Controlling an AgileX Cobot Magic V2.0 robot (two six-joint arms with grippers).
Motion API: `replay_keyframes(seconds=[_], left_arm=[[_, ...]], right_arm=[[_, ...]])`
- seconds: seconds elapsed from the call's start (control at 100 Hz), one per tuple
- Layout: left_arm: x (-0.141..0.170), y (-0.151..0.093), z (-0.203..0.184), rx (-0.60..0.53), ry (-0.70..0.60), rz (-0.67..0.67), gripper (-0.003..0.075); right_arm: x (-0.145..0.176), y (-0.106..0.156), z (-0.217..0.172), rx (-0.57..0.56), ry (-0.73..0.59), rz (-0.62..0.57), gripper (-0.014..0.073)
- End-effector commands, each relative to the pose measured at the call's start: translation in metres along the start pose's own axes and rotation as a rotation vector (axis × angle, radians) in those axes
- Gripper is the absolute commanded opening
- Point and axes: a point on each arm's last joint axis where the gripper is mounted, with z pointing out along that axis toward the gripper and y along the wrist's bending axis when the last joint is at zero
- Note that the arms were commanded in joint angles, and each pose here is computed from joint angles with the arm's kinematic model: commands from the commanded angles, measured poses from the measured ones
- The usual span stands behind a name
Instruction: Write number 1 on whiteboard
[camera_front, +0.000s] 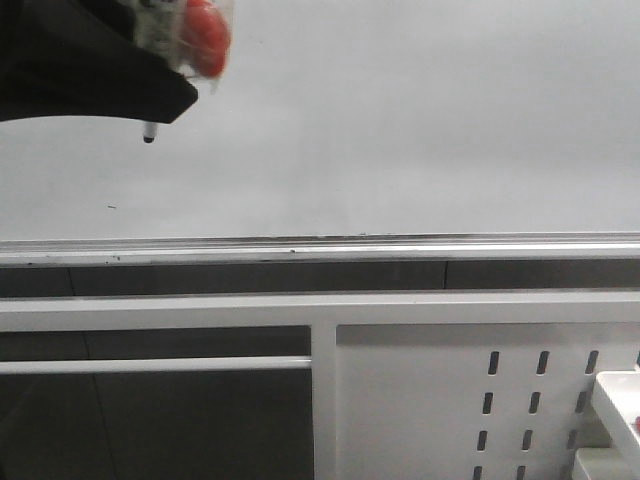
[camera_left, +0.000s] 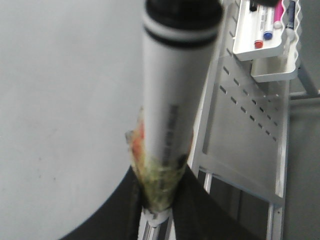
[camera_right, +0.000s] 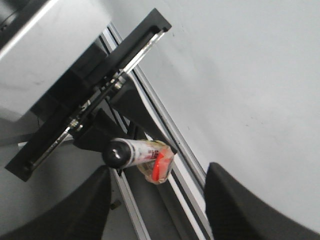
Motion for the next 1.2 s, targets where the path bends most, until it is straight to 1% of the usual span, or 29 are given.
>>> replay_keyframes(seconds=[0.0, 0.1, 0.26, 0.4, 0.56, 0.7, 0.77, 0.94, 1.13, 1.16, 1.19], left_arm=[[-0.014, 0.008, -0.008, -0.029, -0.072, 0.017, -0.0020], [-0.014, 0.008, -0.008, -0.029, -0.072, 0.017, -0.0020], [-0.014, 0.008, -0.008, -0.029, -0.072, 0.017, -0.0020], [-0.014, 0.008, -0.008, -0.029, -0.072, 0.017, -0.0020], [-0.014, 0.008, -0.008, -0.029, -0.072, 0.017, -0.0020], [-0.014, 0.008, -0.008, -0.029, -0.072, 0.017, -0.0020], [-0.014, 0.008, -0.008, -0.029, -0.072, 0.017, -0.0020], [-0.014, 0.008, -0.008, -0.028, -0.072, 0.013, -0.0020], [-0.014, 0.008, -0.008, -0.028, -0.072, 0.013, -0.0020], [-0.014, 0.008, -0.008, -0.028, -0.072, 0.013, -0.0020], [-0.014, 0.008, -0.008, -0.028, -0.072, 0.013, -0.0020]], right_arm=[[-0.024, -0.003, -0.003, 0.009, -0.158, 0.005, 0.0373], [-0.023, 0.002, 0.000, -0.017, -0.138, 0.015, 0.0373], [-0.027, 0.013, -0.001, -0.064, -0.163, 0.003, 0.0373], [-0.023, 0.016, 0.005, -0.074, -0.134, 0.004, 0.0372], [-0.024, 0.018, 0.014, -0.079, -0.153, 0.003, 0.0370], [-0.019, 0.020, 0.024, -0.089, -0.119, 0.024, 0.0359], [-0.018, 0.019, 0.026, -0.087, -0.118, 0.038, 0.0314], [-0.020, 0.019, 0.027, -0.086, -0.140, 0.039, 0.0153], [-0.009, 0.021, 0.031, -0.094, -0.027, 0.033, -0.0046], [-0.008, 0.021, 0.031, -0.095, -0.016, 0.032, -0.0071], [-0.008, 0.021, 0.031, -0.095, -0.008, 0.032, -0.0076]])
